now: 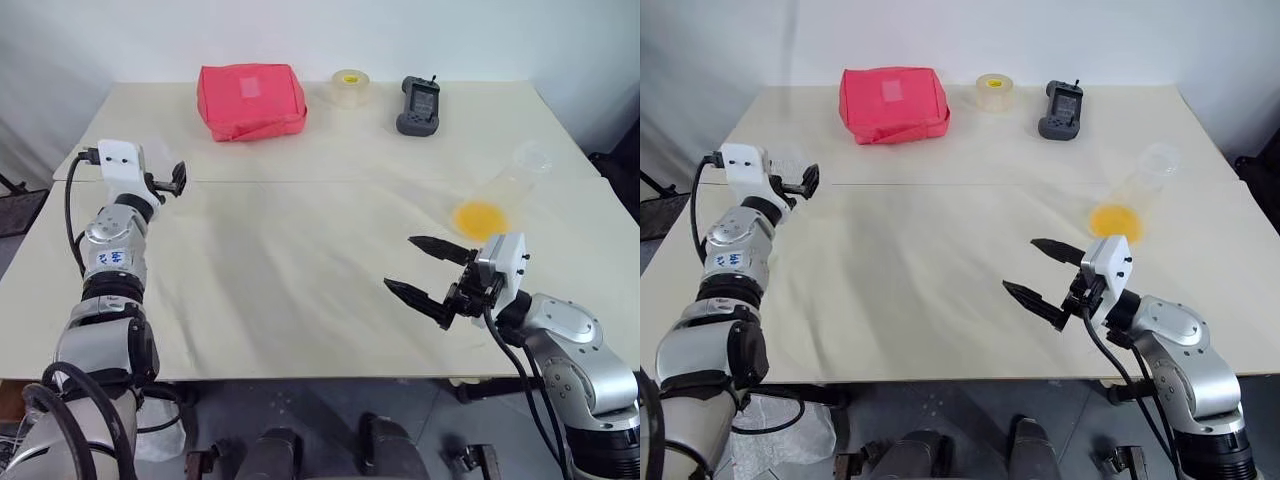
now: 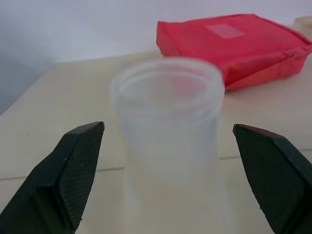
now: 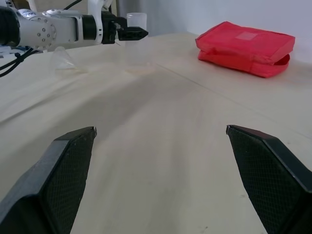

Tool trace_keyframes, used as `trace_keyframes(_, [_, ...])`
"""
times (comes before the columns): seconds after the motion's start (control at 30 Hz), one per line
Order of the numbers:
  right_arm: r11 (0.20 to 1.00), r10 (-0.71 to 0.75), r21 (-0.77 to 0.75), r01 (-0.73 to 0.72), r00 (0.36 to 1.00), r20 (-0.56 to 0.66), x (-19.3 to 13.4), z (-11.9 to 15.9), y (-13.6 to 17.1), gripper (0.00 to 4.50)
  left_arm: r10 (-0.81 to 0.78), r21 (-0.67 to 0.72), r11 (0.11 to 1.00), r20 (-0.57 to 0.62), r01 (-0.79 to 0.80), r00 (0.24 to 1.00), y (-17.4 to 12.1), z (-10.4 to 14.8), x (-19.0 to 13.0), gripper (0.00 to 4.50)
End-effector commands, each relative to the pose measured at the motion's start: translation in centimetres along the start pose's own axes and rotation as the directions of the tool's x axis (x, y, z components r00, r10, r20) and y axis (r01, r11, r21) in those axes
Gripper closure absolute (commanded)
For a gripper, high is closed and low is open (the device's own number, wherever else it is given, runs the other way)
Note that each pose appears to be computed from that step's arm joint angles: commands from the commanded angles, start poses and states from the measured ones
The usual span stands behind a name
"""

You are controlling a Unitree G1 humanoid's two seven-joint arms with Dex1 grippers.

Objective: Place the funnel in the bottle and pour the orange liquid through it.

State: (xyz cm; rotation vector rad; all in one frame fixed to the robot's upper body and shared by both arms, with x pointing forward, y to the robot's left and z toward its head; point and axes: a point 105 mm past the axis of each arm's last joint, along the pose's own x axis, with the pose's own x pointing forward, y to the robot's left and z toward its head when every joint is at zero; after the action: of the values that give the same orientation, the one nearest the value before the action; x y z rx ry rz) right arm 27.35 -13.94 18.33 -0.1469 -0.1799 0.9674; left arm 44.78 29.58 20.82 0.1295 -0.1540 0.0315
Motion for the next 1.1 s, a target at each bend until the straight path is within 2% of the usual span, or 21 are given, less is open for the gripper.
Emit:
trace_keyframes(0.03, [0.998, -0.019, -0.059, 0.021, 0.999, 0.035, -0.3, 1.3, -0.3, 0.01, 0.026, 0.015, 1.0, 0.034, -0.027, 0.999, 0.4, 1.2, 0.3, 0.19])
trace_keyframes(0.1, [0.998, -0.022, -0.06, 0.024, 0.999, 0.034, -0.3, 1.3, -0.3, 0.0, 0.024, 0.013, 1.0, 0.034, -0.025, 0.999, 0.5, 1.1, 0.2, 0.61])
trace_keyframes(0.27, [0.997, -0.039, -0.066, 0.041, 0.999, 0.033, -0.5, 1.3, -0.4, 0.0, -0.002, 0.013, 1.0, 0.052, 0.002, 0.999, 1.0, 1.5, -0.2, 2.05])
trace_keyframes(0.43, [0.997, -0.042, -0.069, 0.044, 0.999, 0.03, -0.8, 1.5, -0.5, 0.0, -0.096, 0.005, 0.995, 0.125, 0.097, 0.987, 0.7, 3.3, -0.6, 2.1])
trace_keyframes(0.5, [0.997, -0.037, -0.07, 0.039, 0.999, 0.027, -1.0, 1.6, -0.6, 0.0, -0.19, -0.02, 0.98, 0.176, 0.196, 0.966, -0.6, 4.7, -0.9, 2.11])
trace_keyframes(0.6, [0.998, -0.02, -0.067, 0.022, 1.0, 0.022, -1.3, 1.9, -0.6, 0.0, -0.371, -0.028, 0.92, 0.261, 0.391, 0.891, -3.8, 7.0, -2.0, 2.11])
trace_keyframes(0.77, [0.998, 0.017, -0.068, -0.017, 1.0, 0.0, -1.8, 2.1, -0.6, 0.0, -0.607, -0.063, 0.765, 0.265, 0.641, 0.749, -9.4, 8.1, -4.2, 2.11])
trace_keyframes(0.83, [0.997, 0.02, -0.075, -0.02, 1.0, -0.005, -1.9, 2.2, -0.7, 0.0, -0.731, -0.032, 0.645, 0.266, 0.763, 0.629, -13.1, 8.1, -5.6, 2.11])
trace_keyframes(0.93, [0.996, 0.017, -0.082, -0.017, 1.0, -0.003, -1.9, 2.4, -0.8, 0.0, -0.849, 0.021, 0.498, 0.218, 0.867, 0.482, -17.3, 7.5, -7.1, 2.11])
trace_keyframes(1.0, [0.996, 0.012, -0.084, -0.012, 1.0, -0.001, -2.0, 2.4, -0.7, 0.0, -0.891, 0.032, 0.398, 0.25, 0.917, 0.379, -20.0, 7.5, -8.0, 2.11])
trace_keyframes(1.1, [0.996, 0.012, -0.083, -0.013, 1.0, -0.01, -2.3, 2.1, -0.4, 0.0, -0.927, 0.046, 0.308, 0.238, 0.95, 0.289, -22.7, 6.7, -8.6, 2.11])
